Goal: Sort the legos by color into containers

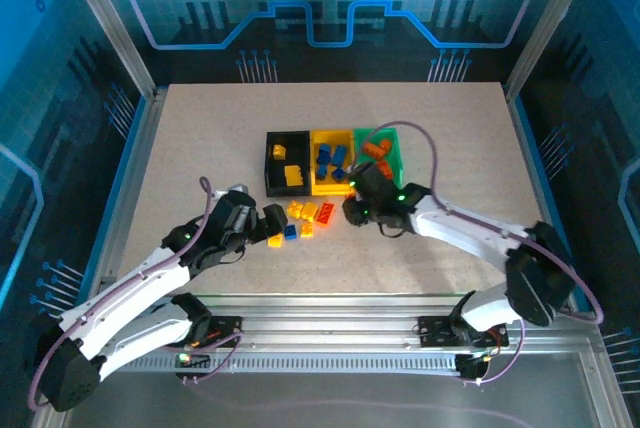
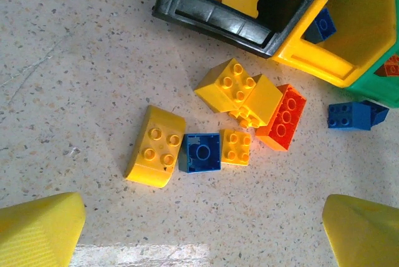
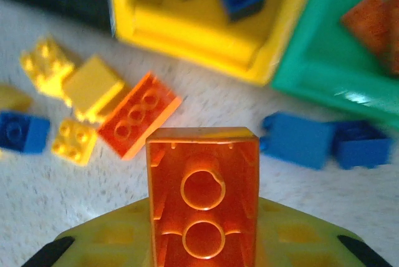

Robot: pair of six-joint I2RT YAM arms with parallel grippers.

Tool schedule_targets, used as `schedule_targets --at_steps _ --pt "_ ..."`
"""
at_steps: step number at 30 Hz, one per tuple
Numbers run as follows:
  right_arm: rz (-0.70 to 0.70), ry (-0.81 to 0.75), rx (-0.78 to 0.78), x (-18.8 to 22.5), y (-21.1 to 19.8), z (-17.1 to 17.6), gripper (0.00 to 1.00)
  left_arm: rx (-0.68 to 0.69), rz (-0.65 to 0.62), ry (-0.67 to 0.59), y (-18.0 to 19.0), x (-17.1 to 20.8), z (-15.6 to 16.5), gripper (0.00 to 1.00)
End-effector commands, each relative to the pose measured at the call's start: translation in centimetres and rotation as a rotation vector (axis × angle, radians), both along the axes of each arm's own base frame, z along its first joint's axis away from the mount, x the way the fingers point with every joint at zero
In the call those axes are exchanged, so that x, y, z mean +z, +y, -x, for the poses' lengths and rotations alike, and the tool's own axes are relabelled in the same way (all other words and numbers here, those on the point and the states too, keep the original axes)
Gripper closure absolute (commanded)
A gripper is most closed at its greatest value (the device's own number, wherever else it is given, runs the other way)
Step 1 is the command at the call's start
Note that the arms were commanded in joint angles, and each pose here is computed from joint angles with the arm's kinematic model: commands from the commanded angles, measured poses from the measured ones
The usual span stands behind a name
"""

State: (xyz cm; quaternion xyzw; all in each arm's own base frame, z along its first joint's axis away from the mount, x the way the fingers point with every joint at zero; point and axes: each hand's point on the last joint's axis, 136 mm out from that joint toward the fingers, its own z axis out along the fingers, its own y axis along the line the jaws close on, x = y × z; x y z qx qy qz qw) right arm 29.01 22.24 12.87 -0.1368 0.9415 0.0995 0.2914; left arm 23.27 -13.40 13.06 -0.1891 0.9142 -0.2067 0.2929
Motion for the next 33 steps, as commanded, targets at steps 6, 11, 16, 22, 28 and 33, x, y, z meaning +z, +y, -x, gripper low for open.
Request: schedule_targets --at_steps 6,11,16,22,28,33 --pt "0.061 0.004 -0.305 2.0 -5.7 -8.8 0.71 0.042 0.018 0.054 1.0 -1.5 0.6 0.01" --pt "0.142 0.043 -0.396 1.1 -6.9 -13.3 0.70 0.047 -0.020 0.084 1.6 -2.4 1.0 0.01" --pt "0.199 0.069 -0.458 0.1 -7.7 -15.5 0.62 0.052 -0.058 0.109 2.3 -3.2 1.0 0.01" --pt "0.115 0.041 -0.429 1.5 -6.2 -15.9 0.24 0.012 -0.074 0.125 1.6 -4.3 0.2 0.02" --pt "0.072 0.002 -0.378 2.7 -4.9 -13.4 0.22 -0.096 -0.131 0.184 -0.5 -7.3 -1.0 0.19" --pt "0.066 0.020 -0.384 1.6 -5.5 -11.6 0.22 -0.200 -0.264 0.218 -2.1 -9.1 -0.5 0.20"
